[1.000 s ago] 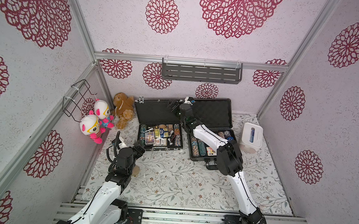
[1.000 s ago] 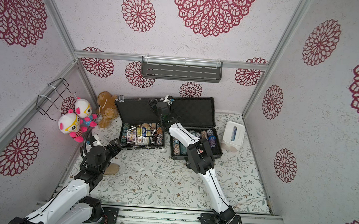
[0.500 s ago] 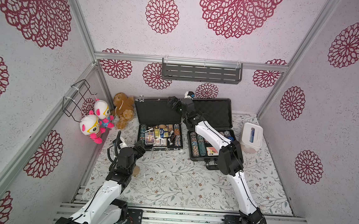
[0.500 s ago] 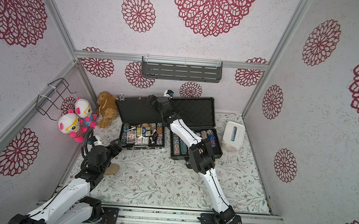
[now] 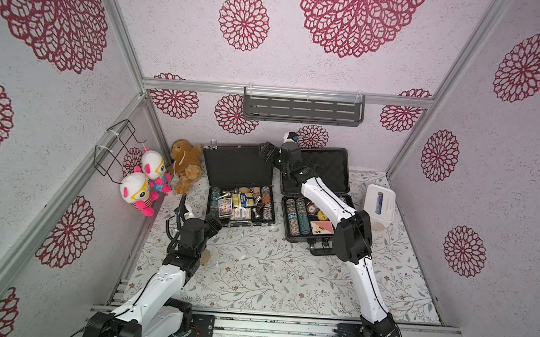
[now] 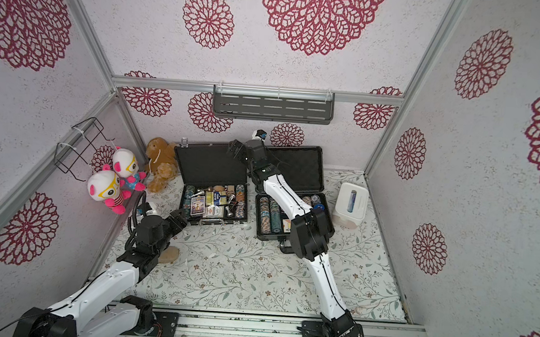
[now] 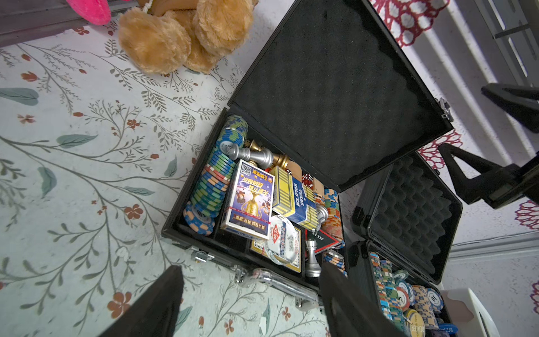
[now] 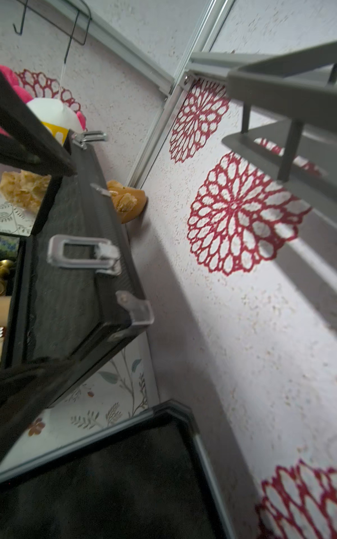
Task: Open the poker set cases
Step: Open the case lid on the poker set case.
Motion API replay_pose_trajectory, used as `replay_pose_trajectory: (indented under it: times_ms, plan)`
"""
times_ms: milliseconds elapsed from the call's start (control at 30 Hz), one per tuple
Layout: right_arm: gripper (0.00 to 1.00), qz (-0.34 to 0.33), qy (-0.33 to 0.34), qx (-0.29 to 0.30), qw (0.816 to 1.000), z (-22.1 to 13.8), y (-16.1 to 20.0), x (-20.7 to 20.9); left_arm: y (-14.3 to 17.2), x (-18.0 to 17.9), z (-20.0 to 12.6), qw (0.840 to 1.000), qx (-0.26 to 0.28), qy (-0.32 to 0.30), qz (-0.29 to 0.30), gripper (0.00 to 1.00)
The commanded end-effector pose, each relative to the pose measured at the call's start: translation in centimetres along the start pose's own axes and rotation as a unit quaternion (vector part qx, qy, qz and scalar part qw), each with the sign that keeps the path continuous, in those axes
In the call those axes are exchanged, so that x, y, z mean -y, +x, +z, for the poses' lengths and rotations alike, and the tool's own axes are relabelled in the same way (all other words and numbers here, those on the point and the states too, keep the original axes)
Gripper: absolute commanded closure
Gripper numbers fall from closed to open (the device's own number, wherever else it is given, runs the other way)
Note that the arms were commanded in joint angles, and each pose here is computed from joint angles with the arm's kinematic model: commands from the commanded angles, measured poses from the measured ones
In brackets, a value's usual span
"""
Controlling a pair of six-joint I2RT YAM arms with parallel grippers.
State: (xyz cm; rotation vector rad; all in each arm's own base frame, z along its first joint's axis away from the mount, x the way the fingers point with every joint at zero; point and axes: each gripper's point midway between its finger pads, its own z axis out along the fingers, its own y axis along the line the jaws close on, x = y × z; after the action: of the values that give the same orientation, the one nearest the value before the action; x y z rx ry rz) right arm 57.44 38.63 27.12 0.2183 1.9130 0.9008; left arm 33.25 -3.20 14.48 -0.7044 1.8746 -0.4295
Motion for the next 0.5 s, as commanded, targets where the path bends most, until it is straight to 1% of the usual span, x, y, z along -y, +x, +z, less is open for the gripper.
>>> replay_pose_trajectory:
  times_ms: [0, 100, 167, 267, 367, 467]
  plan:
    - [0.01, -0.034, -0.029, 0.027, 0.999, -4.3, -3.0, -3.3, -1.0, 1.3, -0.2, 1.000, 0.012, 0.018, 0.004, 0.22]
    - [0.01, -0.064, -0.018, 0.021, 0.998, -6.3, -1.7, -2.5, -0.9, 1.3, 0.0, 1.000, 0.009, 0.017, 0.006, 0.22]
    - [0.01, -0.097, 0.001, 0.019, 0.995, -8.2, -0.8, -1.7, -0.8, 1.5, 0.1, 1.000, 0.004, 0.018, 0.007, 0.22]
    - [0.01, -0.133, 0.029, 0.030, 0.990, -11.2, -0.1, 0.6, -0.7, 1.8, 0.3, 1.000, 0.000, 0.024, 0.010, 0.22]
    - [0.01, -0.171, 0.074, 0.048, 0.981, -14.1, 0.4, 4.1, -0.5, 1.3, 0.6, 1.000, -0.002, 0.012, 0.014, 0.21]
    - [0.01, -0.184, 0.119, 0.052, 0.974, -16.1, 1.4, 8.2, -0.2, 1.1, 1.0, 1.000, -0.006, 0.006, 0.015, 0.21]
